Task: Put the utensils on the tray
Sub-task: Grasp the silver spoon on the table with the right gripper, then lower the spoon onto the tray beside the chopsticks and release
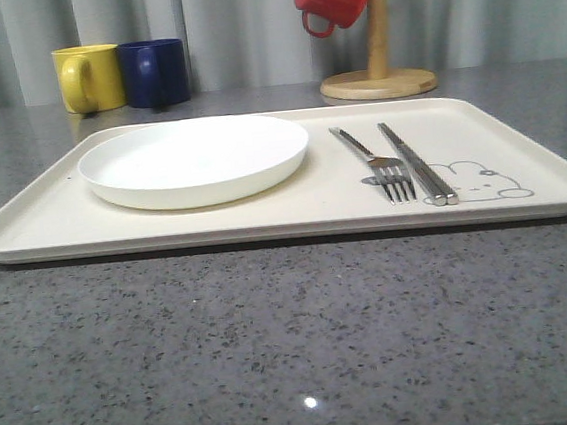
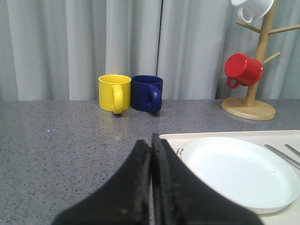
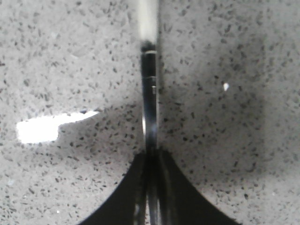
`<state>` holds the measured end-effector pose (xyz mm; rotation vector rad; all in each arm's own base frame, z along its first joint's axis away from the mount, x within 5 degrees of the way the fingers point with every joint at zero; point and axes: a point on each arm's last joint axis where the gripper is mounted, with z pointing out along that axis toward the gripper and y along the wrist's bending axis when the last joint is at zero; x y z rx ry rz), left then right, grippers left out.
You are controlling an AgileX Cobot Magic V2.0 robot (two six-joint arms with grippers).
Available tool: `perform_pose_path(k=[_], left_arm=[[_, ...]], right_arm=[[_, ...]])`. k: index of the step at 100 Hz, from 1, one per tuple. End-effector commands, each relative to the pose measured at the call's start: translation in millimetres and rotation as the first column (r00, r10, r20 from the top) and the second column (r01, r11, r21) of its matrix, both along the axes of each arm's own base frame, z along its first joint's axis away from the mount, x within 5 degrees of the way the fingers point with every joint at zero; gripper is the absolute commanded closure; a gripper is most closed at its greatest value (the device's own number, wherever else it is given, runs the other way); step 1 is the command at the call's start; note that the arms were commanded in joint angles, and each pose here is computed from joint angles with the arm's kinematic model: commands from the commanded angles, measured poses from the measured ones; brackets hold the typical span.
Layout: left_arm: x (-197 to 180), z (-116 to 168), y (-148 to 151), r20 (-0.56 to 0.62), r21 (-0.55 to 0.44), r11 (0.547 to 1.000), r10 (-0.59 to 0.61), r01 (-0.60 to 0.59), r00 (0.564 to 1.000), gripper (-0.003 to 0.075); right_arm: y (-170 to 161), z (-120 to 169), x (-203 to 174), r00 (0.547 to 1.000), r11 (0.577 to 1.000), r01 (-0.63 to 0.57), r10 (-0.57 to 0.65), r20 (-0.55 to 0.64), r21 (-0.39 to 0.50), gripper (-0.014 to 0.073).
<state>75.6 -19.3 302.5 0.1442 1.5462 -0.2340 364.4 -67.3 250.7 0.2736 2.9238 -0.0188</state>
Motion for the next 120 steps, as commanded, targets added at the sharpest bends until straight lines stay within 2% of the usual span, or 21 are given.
perform_pose_path(k=[1,13,32,44,58,91,102,120], left_arm=[[-0.6,15.7,2.3,0.087,-0.038,0.999,0.022,-0.019,0.996,0.0738],[-0.6,15.7,2.3,0.087,-0.038,0.999,0.022,-0.019,0.996,0.0738],[-0.6,15.7,2.3,0.087,-0.038,0.999,0.022,-0.019,0.996,0.0738],[-0.6,15.7,2.3,0.087,-0.038,0.999,0.022,-0.019,0.996,0.0738],[-0.6,15.7,2.3,0.087,-0.038,0.999,0.022,-0.019,0.996,0.0738],[-0.6,15.7,2.3,0.087,-0.038,0.999,0.022,-0.019,0.996,0.0738],[-0.6,15.7,2.3,0.087,-0.038,0.999,0.022,-0.019,0.996,0.0738],[-0.6,15.7,2.3,0.087,-0.038,0.999,0.022,-0.019,0.996,0.0738]], right_arm=[[-1.9,15.6,-1.1,0.999,1.0,-0.005,0.005,0.052,-0.008,0.0638],[0.2,24.2,-5.3,0.998,1.0,0.0,0.0,0.068,0.005,0.0661],[14.7,56.4,-20.8,0.99,0.999,-0.005,-0.002,0.14,0.045,0.066],[35.1,80.1,-31.6,0.977,0.997,-0.02,0.003,0.211,0.078,0.066],[70.0,93.7,-37.9,0.965,0.992,-0.081,0.055,0.256,0.094,0.0651],[148.7,95.7,-37.1,0.932,0.97,-0.188,0.126,0.341,0.154,0.0651],[161.1,87.4,-31.6,0.932,0.967,-0.193,0.128,0.338,0.167,0.0651],[168.5,61.4,-17.9,0.953,0.969,-0.186,0.137,0.27,0.166,0.0651]])
